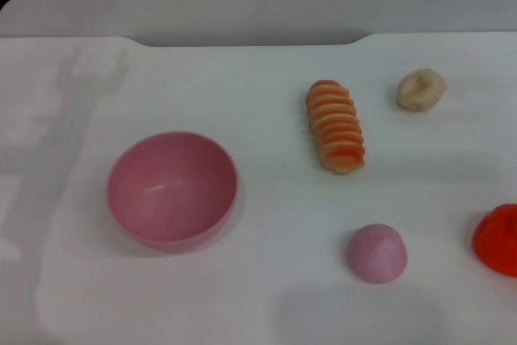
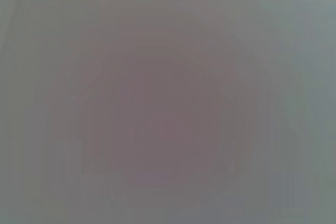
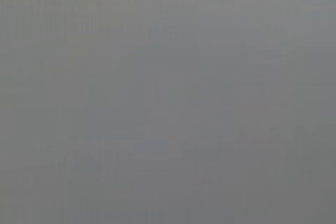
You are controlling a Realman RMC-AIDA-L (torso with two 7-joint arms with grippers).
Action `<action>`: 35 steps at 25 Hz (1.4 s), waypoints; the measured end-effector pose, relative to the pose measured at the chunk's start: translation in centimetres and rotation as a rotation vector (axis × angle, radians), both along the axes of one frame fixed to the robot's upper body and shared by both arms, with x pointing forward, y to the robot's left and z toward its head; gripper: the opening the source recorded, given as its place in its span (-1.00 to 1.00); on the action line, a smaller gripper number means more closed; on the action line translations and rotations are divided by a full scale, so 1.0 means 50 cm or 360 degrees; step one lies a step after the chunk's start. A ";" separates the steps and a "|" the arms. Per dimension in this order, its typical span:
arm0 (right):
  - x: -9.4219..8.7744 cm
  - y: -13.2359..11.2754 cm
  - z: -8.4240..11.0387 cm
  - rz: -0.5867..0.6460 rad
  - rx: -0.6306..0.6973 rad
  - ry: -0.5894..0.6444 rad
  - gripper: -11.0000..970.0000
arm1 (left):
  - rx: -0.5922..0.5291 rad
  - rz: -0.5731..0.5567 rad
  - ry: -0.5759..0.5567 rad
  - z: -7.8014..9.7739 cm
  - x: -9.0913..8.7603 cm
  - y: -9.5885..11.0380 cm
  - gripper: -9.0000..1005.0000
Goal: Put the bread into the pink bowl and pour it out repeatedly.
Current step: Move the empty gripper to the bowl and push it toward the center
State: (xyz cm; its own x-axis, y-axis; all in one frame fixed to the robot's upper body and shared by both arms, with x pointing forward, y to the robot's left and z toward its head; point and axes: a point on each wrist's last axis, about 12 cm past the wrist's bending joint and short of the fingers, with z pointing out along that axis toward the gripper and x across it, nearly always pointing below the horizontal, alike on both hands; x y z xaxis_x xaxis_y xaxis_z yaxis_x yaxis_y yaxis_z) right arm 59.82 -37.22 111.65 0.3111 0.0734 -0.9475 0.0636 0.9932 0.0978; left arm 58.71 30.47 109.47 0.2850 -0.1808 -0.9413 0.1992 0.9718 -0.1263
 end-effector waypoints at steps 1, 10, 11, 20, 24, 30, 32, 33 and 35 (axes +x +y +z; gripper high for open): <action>-0.001 0.000 -0.001 -0.0001 0.0000 0.0001 0.45 | -0.0037 0.0014 0.0080 -0.005 0.009 0.006 0.65; -0.004 -0.001 -0.005 -0.0007 0.0008 0.0009 0.45 | -0.0043 0.0055 0.0203 -0.011 0.024 0.012 0.64; -0.005 -0.001 -0.006 -0.0007 0.0009 0.0011 0.45 | -0.0045 0.0058 0.0203 -0.011 0.024 0.013 0.64; -0.015 -0.010 -0.018 -0.0039 0.0029 0.0041 0.45 | -0.0131 -0.0024 0.0471 -0.009 0.049 0.026 0.64; -0.022 -0.013 -0.029 -0.0060 0.0058 0.0065 0.45 | -0.0095 -0.0169 0.0576 0.021 0.063 0.030 0.64; -0.028 -0.020 -0.041 -0.0089 0.0089 0.0098 0.45 | -0.0062 -0.0402 0.0811 0.067 0.074 0.049 0.64; -0.028 -0.021 -0.043 -0.0098 0.0096 0.0110 0.45 | -0.0021 -0.0503 0.0908 0.079 0.076 0.048 0.64; -0.028 -0.022 -0.045 -0.0100 0.0098 0.0119 0.45 | 0.0003 -0.0563 0.0965 0.084 0.074 0.046 0.64; -0.027 -0.022 -0.047 -0.0105 0.0102 0.0137 0.45 | 0.0056 -0.0673 0.1071 0.102 0.073 0.043 0.64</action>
State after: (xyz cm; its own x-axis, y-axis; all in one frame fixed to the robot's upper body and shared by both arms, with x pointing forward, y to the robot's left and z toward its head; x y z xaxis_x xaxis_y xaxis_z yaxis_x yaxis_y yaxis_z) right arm 58.49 -38.34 109.31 0.2351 0.1168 -0.9649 0.1397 0.9784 0.1525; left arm 62.36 32.63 114.55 -0.4334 -0.1137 -0.8940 0.4438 0.8365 -0.3215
